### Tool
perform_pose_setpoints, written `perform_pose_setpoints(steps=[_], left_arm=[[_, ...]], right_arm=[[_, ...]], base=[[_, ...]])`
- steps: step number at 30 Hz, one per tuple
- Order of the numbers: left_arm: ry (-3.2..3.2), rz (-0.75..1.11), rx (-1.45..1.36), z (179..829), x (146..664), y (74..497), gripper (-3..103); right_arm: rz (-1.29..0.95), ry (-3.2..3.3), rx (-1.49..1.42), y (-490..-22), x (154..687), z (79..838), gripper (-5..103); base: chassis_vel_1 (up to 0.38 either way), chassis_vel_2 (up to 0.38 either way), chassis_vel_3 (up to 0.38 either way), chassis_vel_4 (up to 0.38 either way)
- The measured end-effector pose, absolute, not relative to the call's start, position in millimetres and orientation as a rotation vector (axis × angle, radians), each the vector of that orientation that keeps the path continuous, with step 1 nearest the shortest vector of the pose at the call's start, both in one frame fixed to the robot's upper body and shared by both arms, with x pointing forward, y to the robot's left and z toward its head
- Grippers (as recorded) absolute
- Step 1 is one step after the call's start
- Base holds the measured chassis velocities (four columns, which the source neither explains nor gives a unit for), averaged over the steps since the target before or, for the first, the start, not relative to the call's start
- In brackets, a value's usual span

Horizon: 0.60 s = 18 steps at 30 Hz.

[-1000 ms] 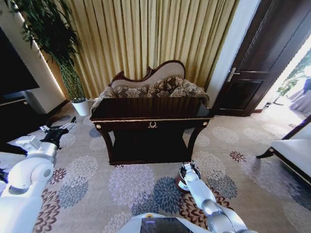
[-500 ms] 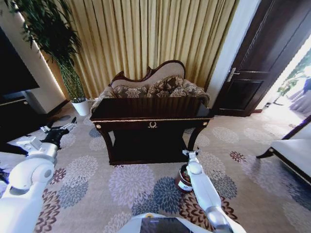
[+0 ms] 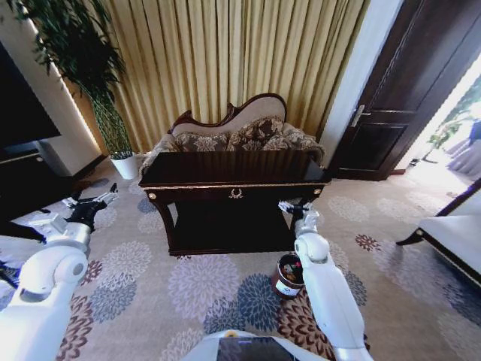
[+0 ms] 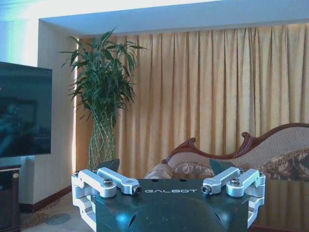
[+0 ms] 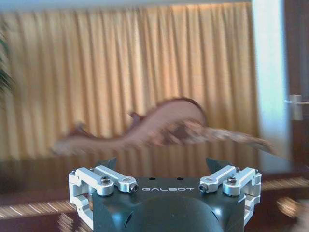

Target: Move to the front of the table and place the trash on the table into the trash bin.

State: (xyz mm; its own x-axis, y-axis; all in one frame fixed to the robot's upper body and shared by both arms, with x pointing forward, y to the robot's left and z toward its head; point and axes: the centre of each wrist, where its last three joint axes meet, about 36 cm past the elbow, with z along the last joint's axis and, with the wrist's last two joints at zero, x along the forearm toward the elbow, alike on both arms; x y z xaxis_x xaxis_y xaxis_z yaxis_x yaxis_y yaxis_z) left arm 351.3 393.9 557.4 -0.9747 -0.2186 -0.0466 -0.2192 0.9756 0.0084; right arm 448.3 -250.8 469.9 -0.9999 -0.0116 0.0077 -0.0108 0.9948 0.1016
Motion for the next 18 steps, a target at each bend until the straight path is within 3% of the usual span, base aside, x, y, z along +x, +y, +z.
perform_pose_setpoints(steps=[5, 18], left_arm=[[3.055, -0.001, -0.34, 556, 348, 389, 100], [3.025, -0.012, -0.376, 552, 344, 399, 100]], right_arm=[[-0.356, -3.15, 0.219, -243, 420, 520, 100], [-0.343, -3.152, 0.157, -266, 398, 511, 100]], base=[[0.0, 0.0, 0.0, 0.0], [0.0, 0.0, 0.0, 0.0]])
